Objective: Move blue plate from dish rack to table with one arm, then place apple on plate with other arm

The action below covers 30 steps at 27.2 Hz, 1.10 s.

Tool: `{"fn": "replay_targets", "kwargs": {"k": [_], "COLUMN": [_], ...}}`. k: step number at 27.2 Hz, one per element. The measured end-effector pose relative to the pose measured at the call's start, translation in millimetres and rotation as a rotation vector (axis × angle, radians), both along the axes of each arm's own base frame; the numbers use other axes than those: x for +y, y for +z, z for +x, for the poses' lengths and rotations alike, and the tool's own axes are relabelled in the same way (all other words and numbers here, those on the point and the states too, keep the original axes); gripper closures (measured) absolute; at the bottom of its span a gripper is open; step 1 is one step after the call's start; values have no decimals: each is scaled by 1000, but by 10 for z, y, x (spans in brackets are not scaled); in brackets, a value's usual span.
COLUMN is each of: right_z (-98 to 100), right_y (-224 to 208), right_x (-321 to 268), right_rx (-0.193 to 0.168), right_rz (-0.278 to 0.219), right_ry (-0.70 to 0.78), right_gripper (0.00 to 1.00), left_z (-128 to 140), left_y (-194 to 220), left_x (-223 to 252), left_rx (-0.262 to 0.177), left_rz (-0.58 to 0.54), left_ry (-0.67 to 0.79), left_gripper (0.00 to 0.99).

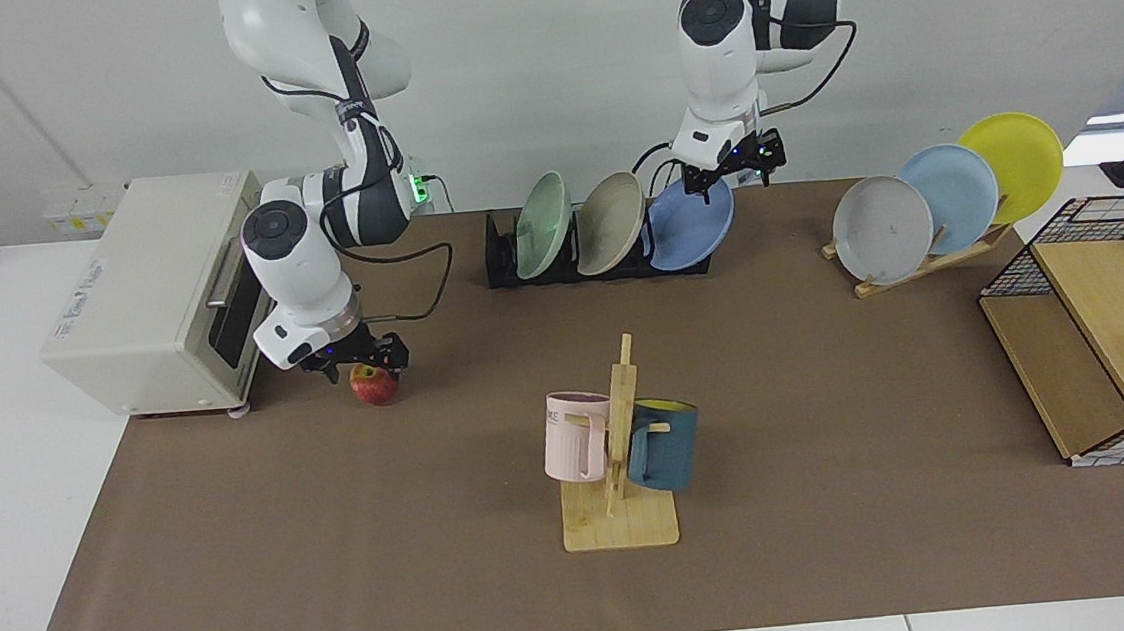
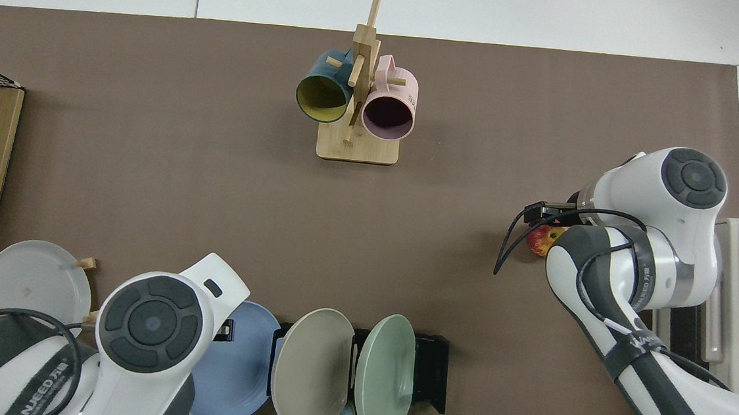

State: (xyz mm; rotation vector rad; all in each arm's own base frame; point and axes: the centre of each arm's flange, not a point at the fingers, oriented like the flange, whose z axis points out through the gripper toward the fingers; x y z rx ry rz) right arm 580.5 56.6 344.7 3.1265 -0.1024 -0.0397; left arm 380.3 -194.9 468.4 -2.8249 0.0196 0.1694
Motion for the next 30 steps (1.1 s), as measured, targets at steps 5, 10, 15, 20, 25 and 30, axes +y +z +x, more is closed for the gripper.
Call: {"fn": "replay_targets", "kwargs": {"k": [5,10,15,20,25,30], "right_z": [-24,-36,-47,-40,-56,-57], "right_y": [-219,-350,-433,-494,-563,-585], "right_x": [-2,7,11,13,10,12], "right_rx": [24,46,60,47,51,51], "right_rz": [-5,-10,-12,-12,-13,-14], "right_ry": [1,3,4,5,5,5], "right_gripper": [0,0,0,9,84,278], "left_z": [-83,-147,-238,-279,-276,-273], "left_y": [-155,-280,-546,-652,-650,-649], "left_x": [33,72,19,8,10,15], "left_rx": [10,17,9,7,6,5], "left_rz": [14,23,30,34,33,32], "left_ry": [-1,-1,-27,-35,-35,-34], "left_gripper": [0,0,0,31,233,489]}}
